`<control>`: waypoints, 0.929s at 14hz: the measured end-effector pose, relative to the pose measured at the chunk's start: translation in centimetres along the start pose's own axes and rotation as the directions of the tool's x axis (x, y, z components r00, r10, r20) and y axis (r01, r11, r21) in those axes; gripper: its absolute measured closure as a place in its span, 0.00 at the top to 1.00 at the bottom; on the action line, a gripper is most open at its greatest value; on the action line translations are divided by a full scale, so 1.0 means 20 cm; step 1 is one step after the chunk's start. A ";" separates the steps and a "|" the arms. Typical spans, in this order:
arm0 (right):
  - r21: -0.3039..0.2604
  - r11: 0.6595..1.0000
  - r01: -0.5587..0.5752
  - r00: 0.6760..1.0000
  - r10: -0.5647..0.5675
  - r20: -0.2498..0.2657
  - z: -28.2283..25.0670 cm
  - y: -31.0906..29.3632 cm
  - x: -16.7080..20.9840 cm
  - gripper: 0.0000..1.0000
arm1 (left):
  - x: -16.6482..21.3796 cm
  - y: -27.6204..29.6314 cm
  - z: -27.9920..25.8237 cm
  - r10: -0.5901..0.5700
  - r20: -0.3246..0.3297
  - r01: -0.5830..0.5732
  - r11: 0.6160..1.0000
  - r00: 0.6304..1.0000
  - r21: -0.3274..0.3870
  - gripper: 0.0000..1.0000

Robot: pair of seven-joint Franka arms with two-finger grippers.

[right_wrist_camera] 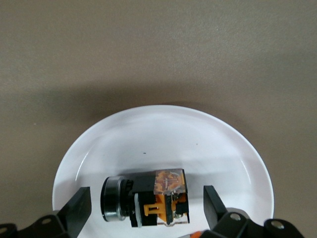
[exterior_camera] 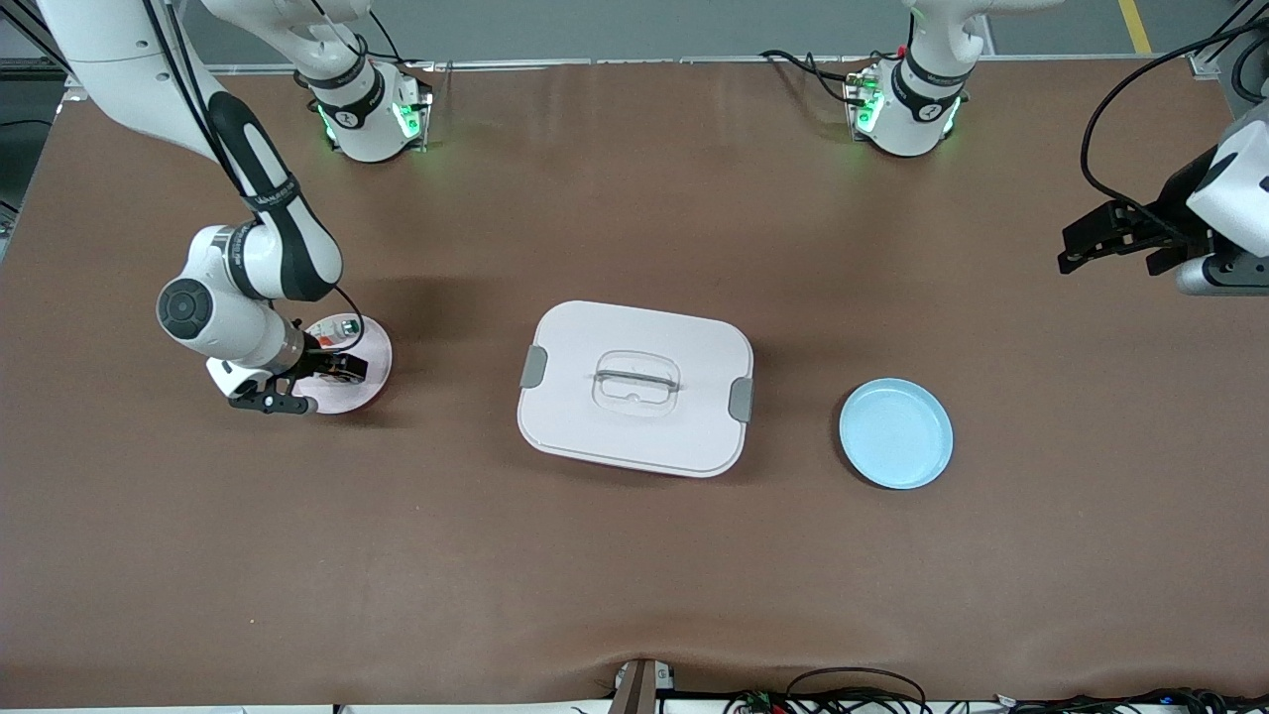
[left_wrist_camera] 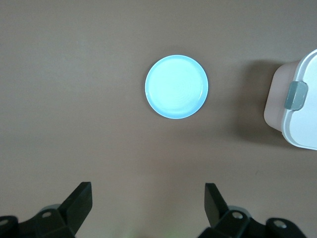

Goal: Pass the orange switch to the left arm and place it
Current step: 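Close the right gripper on the orange switch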

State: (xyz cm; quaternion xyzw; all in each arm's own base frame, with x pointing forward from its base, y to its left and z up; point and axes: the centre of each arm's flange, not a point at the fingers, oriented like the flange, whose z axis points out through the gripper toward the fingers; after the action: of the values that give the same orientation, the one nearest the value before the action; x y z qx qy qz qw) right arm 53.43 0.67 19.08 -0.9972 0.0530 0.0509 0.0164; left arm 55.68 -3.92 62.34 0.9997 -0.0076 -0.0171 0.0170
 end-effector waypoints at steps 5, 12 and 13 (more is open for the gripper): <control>-0.001 1.000 0.000 1.000 0.000 0.009 0.01 0.00 -0.01 1.00 | -0.01 0.00 0.03 0.001 0.021 -0.001 1.000 1.000 0.001 1.00; -0.002 1.000 -0.001 1.000 0.001 0.020 0.04 0.00 -0.02 1.00 | -0.01 -0.01 0.06 -0.005 0.044 0.005 1.000 0.999 0.004 1.00; -0.002 1.000 -0.001 1.000 0.001 0.022 0.04 0.00 -0.02 1.00 | -0.01 -0.02 0.06 -0.007 0.043 0.007 1.000 0.999 0.003 1.00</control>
State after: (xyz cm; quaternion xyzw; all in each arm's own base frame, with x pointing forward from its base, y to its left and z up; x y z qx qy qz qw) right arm 52.98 0.67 18.22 -0.9965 0.0531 0.0620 0.0159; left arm 55.42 -3.53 61.22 0.9991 -0.0043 -0.0387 0.0152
